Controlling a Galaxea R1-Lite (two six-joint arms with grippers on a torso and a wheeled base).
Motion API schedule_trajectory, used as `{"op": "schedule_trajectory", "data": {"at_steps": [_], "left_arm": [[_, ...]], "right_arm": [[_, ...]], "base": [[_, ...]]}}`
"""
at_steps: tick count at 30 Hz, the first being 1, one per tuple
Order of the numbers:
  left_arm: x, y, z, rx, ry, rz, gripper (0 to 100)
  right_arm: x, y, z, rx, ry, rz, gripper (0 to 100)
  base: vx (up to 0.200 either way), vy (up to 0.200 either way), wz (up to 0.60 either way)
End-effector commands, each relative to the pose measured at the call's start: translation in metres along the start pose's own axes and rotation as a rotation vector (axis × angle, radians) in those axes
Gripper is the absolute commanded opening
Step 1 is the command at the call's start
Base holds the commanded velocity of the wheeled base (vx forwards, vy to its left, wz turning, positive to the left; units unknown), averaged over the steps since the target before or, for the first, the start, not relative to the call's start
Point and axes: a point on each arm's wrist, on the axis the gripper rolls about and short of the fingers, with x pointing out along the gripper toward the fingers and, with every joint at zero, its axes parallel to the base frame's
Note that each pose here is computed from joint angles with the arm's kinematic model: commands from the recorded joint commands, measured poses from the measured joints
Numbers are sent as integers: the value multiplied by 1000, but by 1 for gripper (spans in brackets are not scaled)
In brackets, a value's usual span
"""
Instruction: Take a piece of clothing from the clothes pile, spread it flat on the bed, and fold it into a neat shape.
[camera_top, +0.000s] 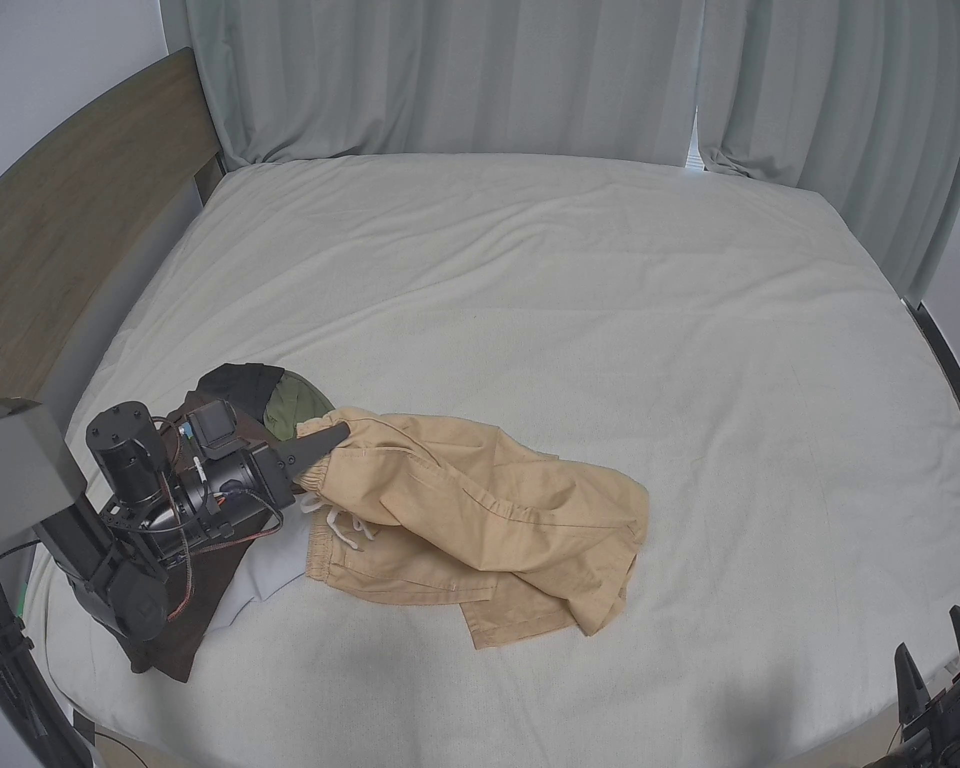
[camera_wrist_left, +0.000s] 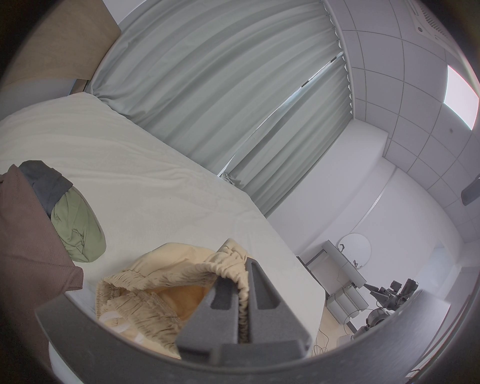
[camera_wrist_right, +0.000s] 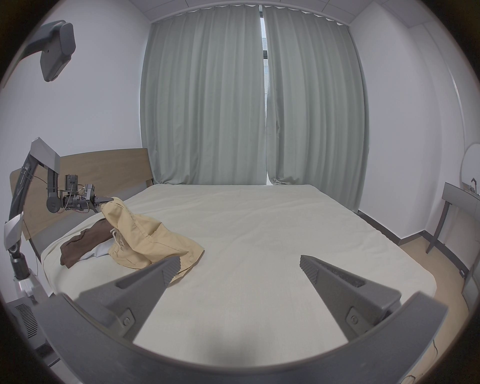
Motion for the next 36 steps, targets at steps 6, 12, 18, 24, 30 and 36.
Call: {"op": "schedule_trajectory", "data": {"at_steps": [6, 12, 18, 24, 30, 36], "left_arm": [[-1, -3, 3, 4, -9, -3, 0], [0, -3, 3, 7, -10, -6, 0], [-1, -3, 3, 5, -10, -6, 0], [0, -4, 3, 8, -10, -9, 0], [0, -3, 4, 7, -12, -8, 0], [-1, -3, 4, 6, -14, -4, 0]], "right_arm": [[-6, 0, 28, -13, -186, 10, 100], [2, 0, 74, 16, -174, 83, 100], [21, 2, 80, 229, -28, 241, 100], [45, 5, 86, 368, 122, 301, 100], [70, 10, 92, 399, 236, 412, 100], [92, 15, 102, 414, 312, 545, 100]], "base": [[0, 0, 0], [0, 0, 0], [0, 0, 0], [0, 0, 0], [0, 0, 0], [0, 0, 0]]}}
